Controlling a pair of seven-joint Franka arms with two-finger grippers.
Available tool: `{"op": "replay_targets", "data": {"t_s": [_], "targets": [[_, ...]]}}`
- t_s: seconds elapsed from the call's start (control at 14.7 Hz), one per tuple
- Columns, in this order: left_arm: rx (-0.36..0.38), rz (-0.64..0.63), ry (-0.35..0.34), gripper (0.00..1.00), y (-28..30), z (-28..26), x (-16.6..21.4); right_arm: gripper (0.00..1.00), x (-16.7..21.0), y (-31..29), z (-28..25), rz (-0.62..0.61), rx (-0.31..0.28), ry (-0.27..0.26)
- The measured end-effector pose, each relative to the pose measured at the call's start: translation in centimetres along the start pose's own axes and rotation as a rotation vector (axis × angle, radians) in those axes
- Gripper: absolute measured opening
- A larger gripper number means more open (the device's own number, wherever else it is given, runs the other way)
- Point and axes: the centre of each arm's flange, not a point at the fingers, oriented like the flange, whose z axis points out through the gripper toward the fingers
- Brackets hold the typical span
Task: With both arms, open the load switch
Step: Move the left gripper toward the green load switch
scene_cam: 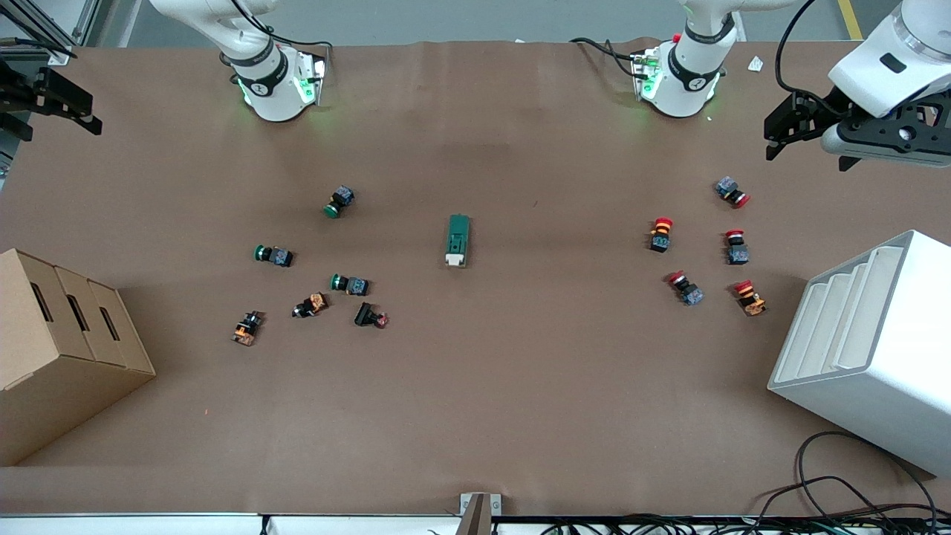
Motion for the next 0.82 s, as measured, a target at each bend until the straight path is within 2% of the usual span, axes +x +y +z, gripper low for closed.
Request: {"op": "replay_targets", "data": {"t_s": [0.2, 0.48, 0.61, 0.82], "targets": [[0.0, -0.017, 0.001, 1.0, -0.8, 0.0, 0.0, 1.0, -0.1, 0.0, 0.0, 0.002, 0.028, -0.001], [-0.01, -0.001, 0.007, 1.0, 0.0, 0.0, 1.0, 1.0, -0.2, 0.6, -0.3, 0.012, 0.03, 0.008], [-0.023, 0.014, 0.009, 1.0, 3.3, 1.0, 2.2, 1.0, -0.4, 2.0, -0.8, 0.042, 0.032, 0.023], [-0.038, -0.036, 0.015, 1.0, 12.2, 3.2, 3.4, 1.0, 0.5, 3.8, 0.3, 0.074, 0.038, 0.008]]}}
